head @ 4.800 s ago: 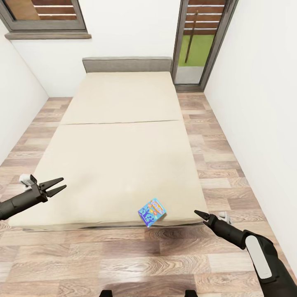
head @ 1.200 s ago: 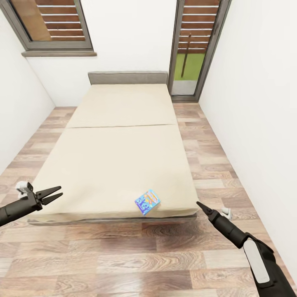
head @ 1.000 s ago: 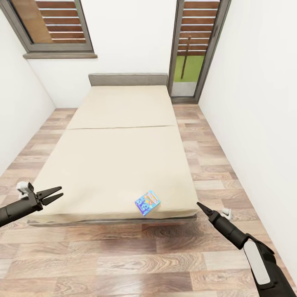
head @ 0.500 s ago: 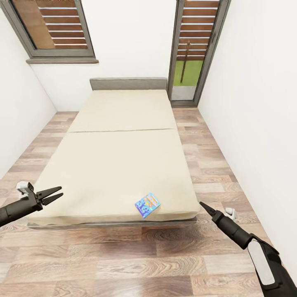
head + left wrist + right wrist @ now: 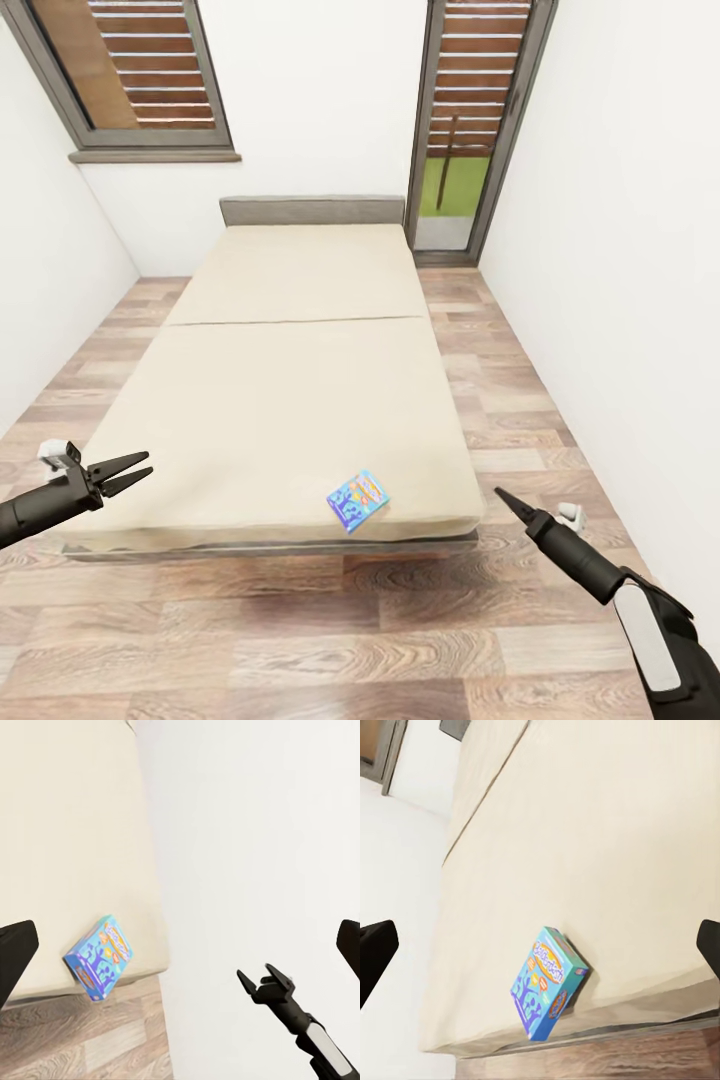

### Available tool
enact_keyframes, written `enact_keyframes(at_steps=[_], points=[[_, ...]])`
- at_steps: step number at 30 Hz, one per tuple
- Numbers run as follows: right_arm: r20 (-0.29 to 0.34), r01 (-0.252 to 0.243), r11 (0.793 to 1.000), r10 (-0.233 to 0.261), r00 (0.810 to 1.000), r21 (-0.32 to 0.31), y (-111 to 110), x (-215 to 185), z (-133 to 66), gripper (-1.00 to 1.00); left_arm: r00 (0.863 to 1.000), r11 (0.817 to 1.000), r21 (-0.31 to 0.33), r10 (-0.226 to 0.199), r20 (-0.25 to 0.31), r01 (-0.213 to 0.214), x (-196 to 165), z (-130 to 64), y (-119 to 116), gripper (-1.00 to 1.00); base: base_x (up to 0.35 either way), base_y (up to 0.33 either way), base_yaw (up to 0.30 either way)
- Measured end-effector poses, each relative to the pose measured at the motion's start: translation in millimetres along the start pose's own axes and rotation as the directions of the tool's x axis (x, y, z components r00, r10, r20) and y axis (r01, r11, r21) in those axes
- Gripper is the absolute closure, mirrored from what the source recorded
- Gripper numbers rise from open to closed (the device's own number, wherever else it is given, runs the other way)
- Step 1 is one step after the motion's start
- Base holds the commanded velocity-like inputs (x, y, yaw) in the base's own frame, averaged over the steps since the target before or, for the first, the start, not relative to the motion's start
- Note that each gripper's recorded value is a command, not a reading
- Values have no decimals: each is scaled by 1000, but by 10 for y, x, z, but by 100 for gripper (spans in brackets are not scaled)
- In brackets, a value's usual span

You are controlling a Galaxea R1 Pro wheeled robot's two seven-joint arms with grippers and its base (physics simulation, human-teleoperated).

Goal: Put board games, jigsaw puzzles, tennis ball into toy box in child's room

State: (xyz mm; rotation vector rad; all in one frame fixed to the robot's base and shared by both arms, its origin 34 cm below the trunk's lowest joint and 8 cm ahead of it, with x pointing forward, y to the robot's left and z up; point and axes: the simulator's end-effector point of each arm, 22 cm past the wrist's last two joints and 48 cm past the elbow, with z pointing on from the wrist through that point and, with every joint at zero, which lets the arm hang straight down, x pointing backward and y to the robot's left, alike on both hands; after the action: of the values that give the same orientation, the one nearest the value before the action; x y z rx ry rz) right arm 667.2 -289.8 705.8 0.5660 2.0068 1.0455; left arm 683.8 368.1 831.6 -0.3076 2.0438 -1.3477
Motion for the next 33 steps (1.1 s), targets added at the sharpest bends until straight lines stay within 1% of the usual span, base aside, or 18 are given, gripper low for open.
enact_keyframes(at_steps=[4,5,8,9,12,13,15,20,26,33], points=[[31,-7,998,9,999,-67,62,-67,-89,-100,1000,1000,4,5,2,-5,14,10,24,-100,0,0,0],[40,-8,995,12,999,-97,103,-85,-123,-100,1000,1000,5,6,3,-6,19,14,30,-100,0,0,0],[55,-5,989,14,998,-150,173,-118,-170,-100,1000,1000,9,10,5,-10,32,23,47,-100,0,0,0],[67,-3,983,16,998,-183,224,-149,-208,-100,1000,1000,10,11,5,-11,36,27,52,-100,0,0,0],[83,4,973,16,996,-232,291,-189,-261,-100,1000,1000,13,15,8,-15,46,30,72,-100,0,0,0],[90,7,966,17,996,-257,328,-203,-298,-100,1000,1000,14,17,8,-17,48,32,78,-100,0,0,0],[96,9,958,20,995,-286,360,-199,-342,-100,1000,1000,15,21,10,-21,53,33,89,-100,0,0,0],[103,12,949,21,994,-315,360,-177,-375,-100,999,999,19,29,14,-29,69,37,122,-100,0,0,0],[110,16,944,22,994,-331,323,-148,-378,-100,999,999,25,38,18,-39,95,49,158,-100,0,0,0],[116,21,940,19,993,-340,369,-173,-399,-100,998,998,30,57,24,-57,49,14,82,-100,0,0,0]])
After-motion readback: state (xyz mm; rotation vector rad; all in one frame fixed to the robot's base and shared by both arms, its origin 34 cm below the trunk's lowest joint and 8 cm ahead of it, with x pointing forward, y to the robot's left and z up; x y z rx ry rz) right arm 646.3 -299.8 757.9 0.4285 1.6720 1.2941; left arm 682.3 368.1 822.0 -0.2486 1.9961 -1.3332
